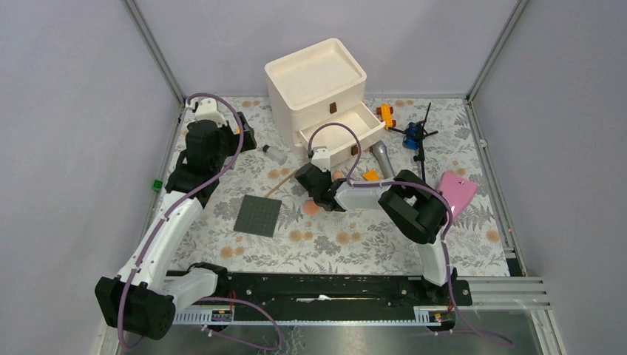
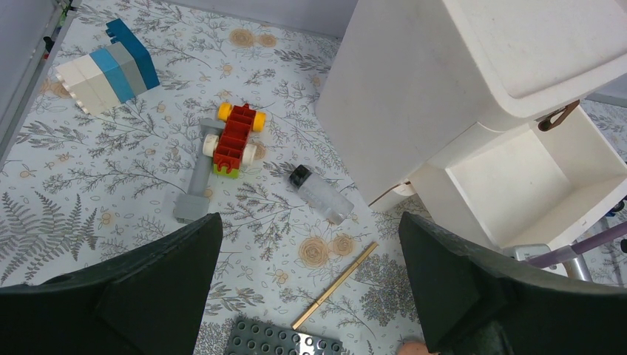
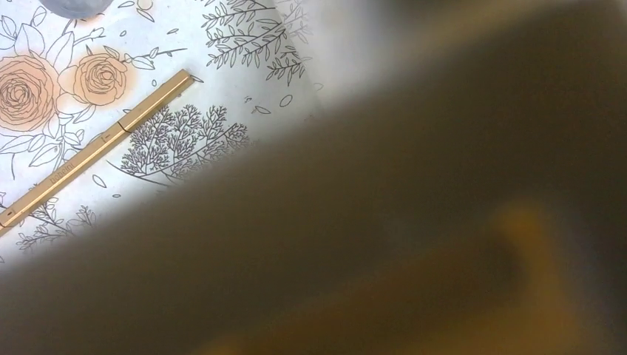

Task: Organize the makeup
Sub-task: Pick up the makeup from the center of the board.

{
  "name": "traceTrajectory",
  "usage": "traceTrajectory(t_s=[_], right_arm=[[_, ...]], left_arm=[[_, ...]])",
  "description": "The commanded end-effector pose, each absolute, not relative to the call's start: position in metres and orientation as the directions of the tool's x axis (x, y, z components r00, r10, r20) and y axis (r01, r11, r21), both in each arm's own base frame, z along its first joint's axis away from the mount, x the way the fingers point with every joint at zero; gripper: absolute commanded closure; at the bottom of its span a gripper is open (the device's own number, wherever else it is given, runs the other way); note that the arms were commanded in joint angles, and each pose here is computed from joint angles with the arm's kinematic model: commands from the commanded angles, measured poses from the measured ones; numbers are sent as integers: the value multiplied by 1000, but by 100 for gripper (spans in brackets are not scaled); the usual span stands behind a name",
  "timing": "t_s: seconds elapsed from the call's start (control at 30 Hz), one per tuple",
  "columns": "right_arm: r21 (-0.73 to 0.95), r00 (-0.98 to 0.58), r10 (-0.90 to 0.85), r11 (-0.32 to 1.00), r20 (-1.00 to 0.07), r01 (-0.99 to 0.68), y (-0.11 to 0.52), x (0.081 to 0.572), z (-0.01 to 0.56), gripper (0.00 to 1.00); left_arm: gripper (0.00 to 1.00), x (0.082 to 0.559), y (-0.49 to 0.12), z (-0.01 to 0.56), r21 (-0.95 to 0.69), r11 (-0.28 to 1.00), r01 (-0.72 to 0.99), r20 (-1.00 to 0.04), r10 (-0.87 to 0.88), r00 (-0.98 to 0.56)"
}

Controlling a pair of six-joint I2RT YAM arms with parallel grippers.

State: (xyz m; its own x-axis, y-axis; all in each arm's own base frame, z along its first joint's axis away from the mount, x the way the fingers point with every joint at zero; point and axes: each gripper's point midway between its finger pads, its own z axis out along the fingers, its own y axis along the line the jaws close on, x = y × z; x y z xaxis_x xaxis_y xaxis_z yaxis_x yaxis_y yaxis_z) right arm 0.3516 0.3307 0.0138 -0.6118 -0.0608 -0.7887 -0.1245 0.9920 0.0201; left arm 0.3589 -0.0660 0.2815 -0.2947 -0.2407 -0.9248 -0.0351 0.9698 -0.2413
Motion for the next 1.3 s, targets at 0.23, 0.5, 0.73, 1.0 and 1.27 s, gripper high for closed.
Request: traceTrajectory(t_s=[0.23,0.5,0.73,1.0,1.27], right_arm=[[-6,-633,-141,977,-761,-211,329,332,0,89],[79,-556,-198,898,-807,-434,358,297,44,97],[203,-462,-159,742,-873,-639,374,263,105,100],[116,-318,-227,619,-920,-777,364,241,135,100],[-88,-88,-292,538,-952,-839,333,255,168,100]], left_arm=[[1,364,-68,291,-253,967,-16,-933,-249,-259],[1,364,-67,292,-252,967,-17,-934,-248,-258],[1,363,-66,292,-249,968,-21,-935,-246,-255],[1,363,-66,293,-250,968,-20,-936,-247,-253],[1,363,-66,293,-250,968,-18,-935,-246,-253]])
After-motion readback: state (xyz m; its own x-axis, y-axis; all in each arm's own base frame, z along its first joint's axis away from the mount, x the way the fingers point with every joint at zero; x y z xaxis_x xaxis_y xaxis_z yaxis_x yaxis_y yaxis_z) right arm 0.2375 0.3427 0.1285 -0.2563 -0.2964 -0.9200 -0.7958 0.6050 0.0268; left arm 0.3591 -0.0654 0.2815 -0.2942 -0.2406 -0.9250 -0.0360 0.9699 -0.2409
